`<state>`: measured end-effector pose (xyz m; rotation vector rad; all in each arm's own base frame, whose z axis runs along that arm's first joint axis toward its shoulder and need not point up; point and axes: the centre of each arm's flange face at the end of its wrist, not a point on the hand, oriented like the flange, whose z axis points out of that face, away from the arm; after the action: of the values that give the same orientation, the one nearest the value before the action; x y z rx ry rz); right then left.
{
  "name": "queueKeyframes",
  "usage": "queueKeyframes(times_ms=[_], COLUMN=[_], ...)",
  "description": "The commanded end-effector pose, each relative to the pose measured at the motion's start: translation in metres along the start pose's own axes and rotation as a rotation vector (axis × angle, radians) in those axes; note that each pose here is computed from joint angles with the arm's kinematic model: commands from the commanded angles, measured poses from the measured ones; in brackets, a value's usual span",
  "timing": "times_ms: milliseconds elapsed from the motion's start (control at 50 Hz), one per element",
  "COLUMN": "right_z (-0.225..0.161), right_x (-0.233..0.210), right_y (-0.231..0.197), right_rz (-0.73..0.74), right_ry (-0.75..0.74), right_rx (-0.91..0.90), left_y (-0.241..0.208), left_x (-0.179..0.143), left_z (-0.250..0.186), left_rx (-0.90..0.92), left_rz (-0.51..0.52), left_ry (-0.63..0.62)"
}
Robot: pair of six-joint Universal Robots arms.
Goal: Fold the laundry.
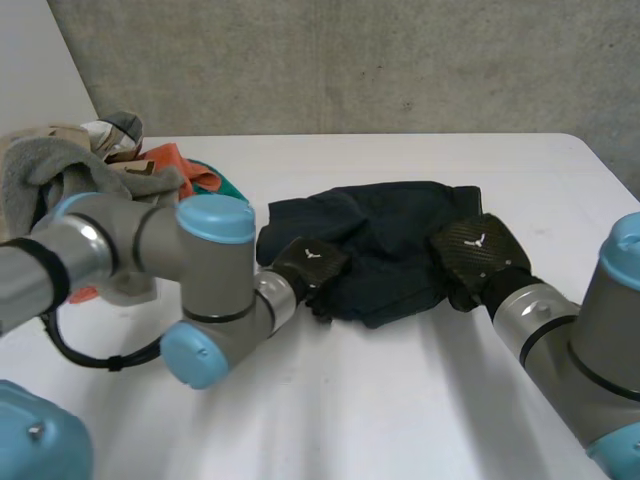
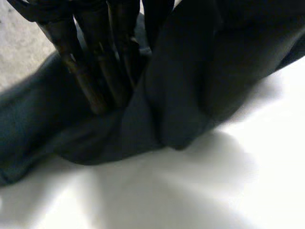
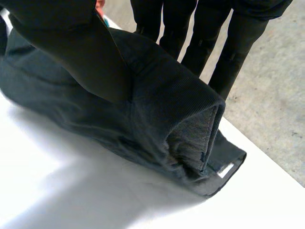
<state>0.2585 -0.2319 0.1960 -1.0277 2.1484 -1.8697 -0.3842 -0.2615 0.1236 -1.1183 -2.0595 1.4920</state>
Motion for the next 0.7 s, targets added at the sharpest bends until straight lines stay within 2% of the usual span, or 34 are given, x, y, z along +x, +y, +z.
queueKeyframes(times_ms=[20,60,80,140,220,280,420,540,640,700], right_z=[-0.002,0.0,-0.001,-0.006,-0.015,-0.019,-0.002,0.033,0.07,0.098], right_x=[0.021,0.031,0.033,0.037,0.035,0.029,0.016,0.0,-0.006,0.005], right_y=[-0.02,-0.033,-0.037,-0.054,-0.079,-0.089,-0.074,-0.031,-0.019,-0.041], right_rz=[0.015,-0.029,-0.045,-0.109,-0.154,-0.161,-0.168,-0.155,-0.154,-0.151], right_ry=[0.064,0.096,0.1,0.099,0.076,0.046,-0.017,-0.078,-0.052,0.056], right_rx=[0.036,0.062,0.069,0.085,0.126,0.136,0.059,-0.06,-0.03,0.098], left_y=[-0.038,-0.059,-0.083,-0.125,-0.15,-0.145,-0.103,-0.057,-0.061,-0.098], left_x=[-0.033,-0.043,-0.052,-0.055,-0.045,-0.047,-0.057,-0.068,-0.089,-0.112], left_z=[-0.012,-0.03,-0.053,-0.097,-0.133,-0.141,-0.117,-0.077,-0.043,-0.031], left_rx=[0.059,0.088,0.133,0.254,0.337,0.3,0.082,-0.076,0.015,0.207], left_rz=[0.035,0.026,0.019,0.038,0.088,0.126,0.202,0.241,0.28,0.315], left_ry=[-0.211,-0.262,-0.286,-0.27,-0.171,-0.143,-0.174,-0.204,-0.263,-0.354])
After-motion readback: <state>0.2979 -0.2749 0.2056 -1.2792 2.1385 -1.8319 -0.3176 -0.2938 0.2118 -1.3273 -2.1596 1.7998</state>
